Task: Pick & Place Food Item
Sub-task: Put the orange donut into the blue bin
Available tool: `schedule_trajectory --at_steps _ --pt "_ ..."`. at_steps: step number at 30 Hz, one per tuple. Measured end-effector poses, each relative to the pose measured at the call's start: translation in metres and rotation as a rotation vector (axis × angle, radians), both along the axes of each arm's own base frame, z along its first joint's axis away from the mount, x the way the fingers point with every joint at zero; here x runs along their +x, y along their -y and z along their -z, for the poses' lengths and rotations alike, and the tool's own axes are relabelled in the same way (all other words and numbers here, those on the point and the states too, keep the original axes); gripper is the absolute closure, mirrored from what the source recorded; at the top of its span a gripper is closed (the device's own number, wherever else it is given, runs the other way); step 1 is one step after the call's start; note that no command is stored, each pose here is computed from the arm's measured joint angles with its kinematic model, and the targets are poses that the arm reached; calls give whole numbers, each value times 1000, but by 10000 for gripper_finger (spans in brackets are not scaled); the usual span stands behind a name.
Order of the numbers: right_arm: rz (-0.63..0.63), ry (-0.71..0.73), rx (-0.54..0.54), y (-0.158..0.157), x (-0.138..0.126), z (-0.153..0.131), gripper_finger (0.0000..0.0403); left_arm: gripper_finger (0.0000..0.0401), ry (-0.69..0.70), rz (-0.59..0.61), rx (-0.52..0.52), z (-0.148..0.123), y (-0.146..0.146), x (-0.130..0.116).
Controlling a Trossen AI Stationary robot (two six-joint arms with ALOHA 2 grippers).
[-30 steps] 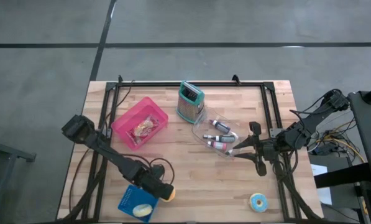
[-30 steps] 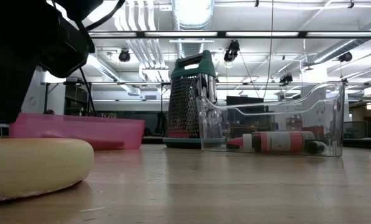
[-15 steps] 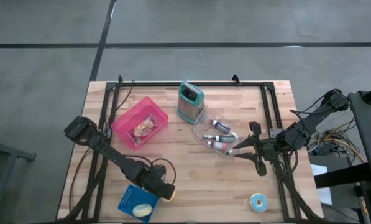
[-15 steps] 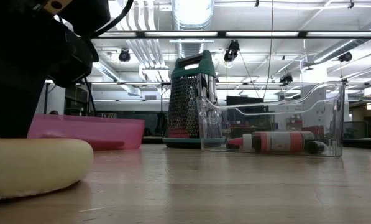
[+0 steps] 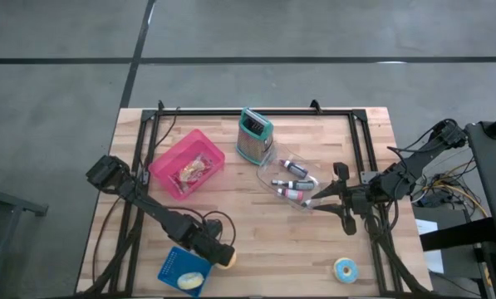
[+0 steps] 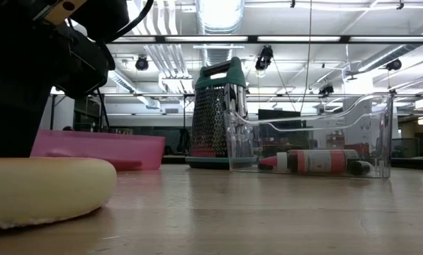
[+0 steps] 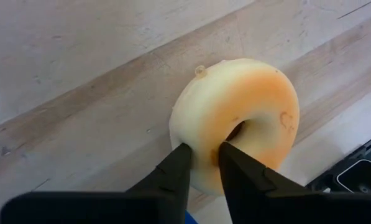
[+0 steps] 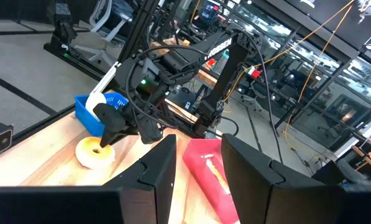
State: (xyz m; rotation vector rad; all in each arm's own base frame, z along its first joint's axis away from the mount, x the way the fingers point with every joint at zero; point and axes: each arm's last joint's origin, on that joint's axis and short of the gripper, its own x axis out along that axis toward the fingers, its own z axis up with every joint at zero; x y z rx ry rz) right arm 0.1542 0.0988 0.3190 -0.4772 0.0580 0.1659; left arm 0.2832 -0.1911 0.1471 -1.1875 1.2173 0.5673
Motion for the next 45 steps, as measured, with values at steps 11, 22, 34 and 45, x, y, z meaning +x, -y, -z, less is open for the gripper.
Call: schedule_trajectory --at_steps 11,22,34,45 --pt "0 0 0 0 0 0 280 341 0 0 0 0 0 0" --pt "-1 0 0 0 0 0 280 344 0 1 0 0 0 0" --pt "0 0 0 0 0 0 280 346 84 30 28 -30 -11 -5" --pt "0 0 0 0 0 0 280 346 249 50 -5 -87 -15 -26"
